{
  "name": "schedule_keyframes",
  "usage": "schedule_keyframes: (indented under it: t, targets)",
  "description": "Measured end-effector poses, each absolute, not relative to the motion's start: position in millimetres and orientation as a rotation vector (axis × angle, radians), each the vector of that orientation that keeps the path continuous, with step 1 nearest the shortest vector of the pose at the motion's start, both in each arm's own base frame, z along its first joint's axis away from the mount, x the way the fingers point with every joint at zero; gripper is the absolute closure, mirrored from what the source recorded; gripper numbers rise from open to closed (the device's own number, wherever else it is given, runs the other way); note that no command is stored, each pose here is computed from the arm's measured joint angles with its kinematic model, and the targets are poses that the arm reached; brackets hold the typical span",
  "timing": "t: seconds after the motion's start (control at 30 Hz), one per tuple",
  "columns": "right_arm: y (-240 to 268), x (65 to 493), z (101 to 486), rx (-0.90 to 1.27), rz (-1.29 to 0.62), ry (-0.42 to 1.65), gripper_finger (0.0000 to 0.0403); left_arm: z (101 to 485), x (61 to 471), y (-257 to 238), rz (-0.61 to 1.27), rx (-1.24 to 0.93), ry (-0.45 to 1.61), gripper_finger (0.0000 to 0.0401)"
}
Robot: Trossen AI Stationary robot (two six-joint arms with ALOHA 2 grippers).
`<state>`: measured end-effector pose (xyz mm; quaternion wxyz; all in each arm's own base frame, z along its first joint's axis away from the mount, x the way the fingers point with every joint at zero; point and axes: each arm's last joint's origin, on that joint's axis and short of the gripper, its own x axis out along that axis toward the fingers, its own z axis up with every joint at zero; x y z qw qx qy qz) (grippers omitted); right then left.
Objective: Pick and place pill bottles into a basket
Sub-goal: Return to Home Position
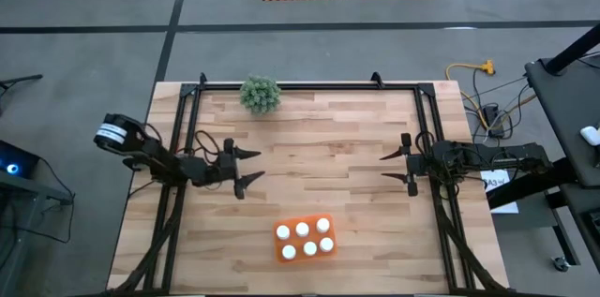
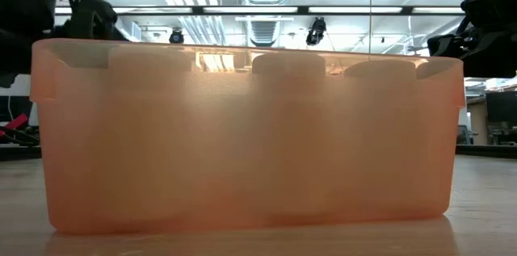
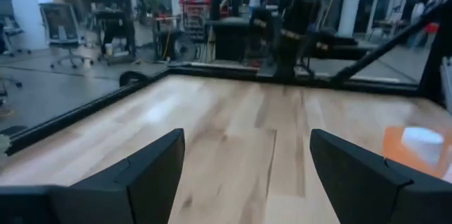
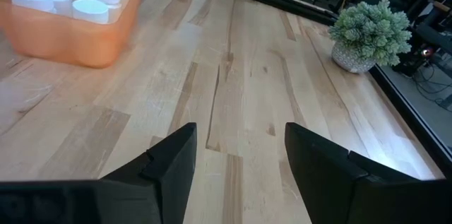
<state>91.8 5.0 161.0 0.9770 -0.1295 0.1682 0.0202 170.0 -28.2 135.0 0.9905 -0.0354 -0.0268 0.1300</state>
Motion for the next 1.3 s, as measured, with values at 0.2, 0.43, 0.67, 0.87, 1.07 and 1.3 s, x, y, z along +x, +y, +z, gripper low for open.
schedule_keyframes:
  t: [0.2,0.43,0.67,0.87,1.07,1.3]
  targets:
    - [5.0,91.8,161.0,-0.261,0.041,0.339,0.0197,145.4,166.4,-27.5,0.254,-0.098,-0.096,0.0114]
    - [5.1,91.8,161.0,-0.261,0.041,0.339,0.0197,148.6,160.5,-26.0,0.256,-0.056,-0.036,0.0114]
    - [5.1,91.8,161.0,-0.261,0.041,0.339,0.0197,157.7,146.9,-22.6,0.256,-0.040,-0.003,0.0114]
    - [5.1,91.8,161.0,-0.261,0.041,0.339,0.0197,164.8,133.7,-19.5,0.251,-0.048,-0.008,0.0114]
    - [5.1,91.8,161.0,-0.261,0.041,0.338,0.0197,162.3,125.1,-17.8,0.233,-0.029,0.041,0.0114]
    - [5.1,91.8,161.0,-0.261,0.041,0.339,0.0197,166.9,113.0,-17.2,0.141,-0.034,0.009,0.0114]
